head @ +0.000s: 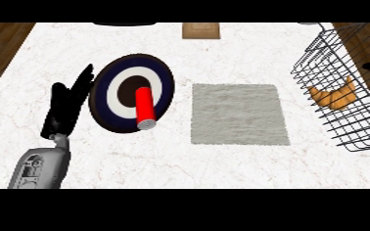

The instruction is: Pick the croissant from the placemat and place it in the basket

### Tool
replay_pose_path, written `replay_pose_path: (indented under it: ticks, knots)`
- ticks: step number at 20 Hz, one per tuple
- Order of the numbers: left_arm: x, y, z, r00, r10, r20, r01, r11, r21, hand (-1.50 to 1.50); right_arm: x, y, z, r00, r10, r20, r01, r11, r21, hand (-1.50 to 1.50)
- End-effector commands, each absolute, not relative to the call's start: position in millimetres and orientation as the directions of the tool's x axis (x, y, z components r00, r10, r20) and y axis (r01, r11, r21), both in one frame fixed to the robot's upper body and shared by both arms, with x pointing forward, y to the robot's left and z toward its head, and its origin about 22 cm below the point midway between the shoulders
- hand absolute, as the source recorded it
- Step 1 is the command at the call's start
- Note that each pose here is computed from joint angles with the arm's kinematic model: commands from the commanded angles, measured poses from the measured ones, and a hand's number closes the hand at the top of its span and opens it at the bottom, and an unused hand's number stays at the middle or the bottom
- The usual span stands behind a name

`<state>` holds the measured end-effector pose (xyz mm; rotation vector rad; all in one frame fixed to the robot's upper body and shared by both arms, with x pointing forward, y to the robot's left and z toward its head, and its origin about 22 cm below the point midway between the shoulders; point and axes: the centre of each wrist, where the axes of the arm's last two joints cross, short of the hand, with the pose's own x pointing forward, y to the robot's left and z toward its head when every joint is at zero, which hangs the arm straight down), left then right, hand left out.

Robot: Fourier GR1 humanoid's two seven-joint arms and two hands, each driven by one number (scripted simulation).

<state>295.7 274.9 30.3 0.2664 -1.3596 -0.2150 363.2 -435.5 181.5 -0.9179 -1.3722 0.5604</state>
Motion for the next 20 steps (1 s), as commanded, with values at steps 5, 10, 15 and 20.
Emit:
replay_pose_path:
  ticks: [5,10,15,20]
  knots:
    - [295,265,22,0.192,-0.306,0.933,-0.010,0.950,0.313,0.00,354,-455,184,0.080,0.683,0.726,0.451,0.625,-0.637,-1.50]
    - [287,284,12,0.205,-0.316,0.926,-0.019,0.945,0.326,0.00,314,-517,215,0.131,0.624,0.770,0.547,0.603,-0.581,-1.50]
    - [288,290,36,0.200,-0.298,0.933,-0.007,0.952,0.306,0.00,275,-566,222,0.179,0.510,0.842,0.598,0.623,-0.504,-1.50]
    - [293,257,18,0.202,-0.287,0.936,-0.018,0.955,0.296,0.00,212,-617,219,0.179,0.492,0.852,0.611,0.623,-0.488,-1.50]
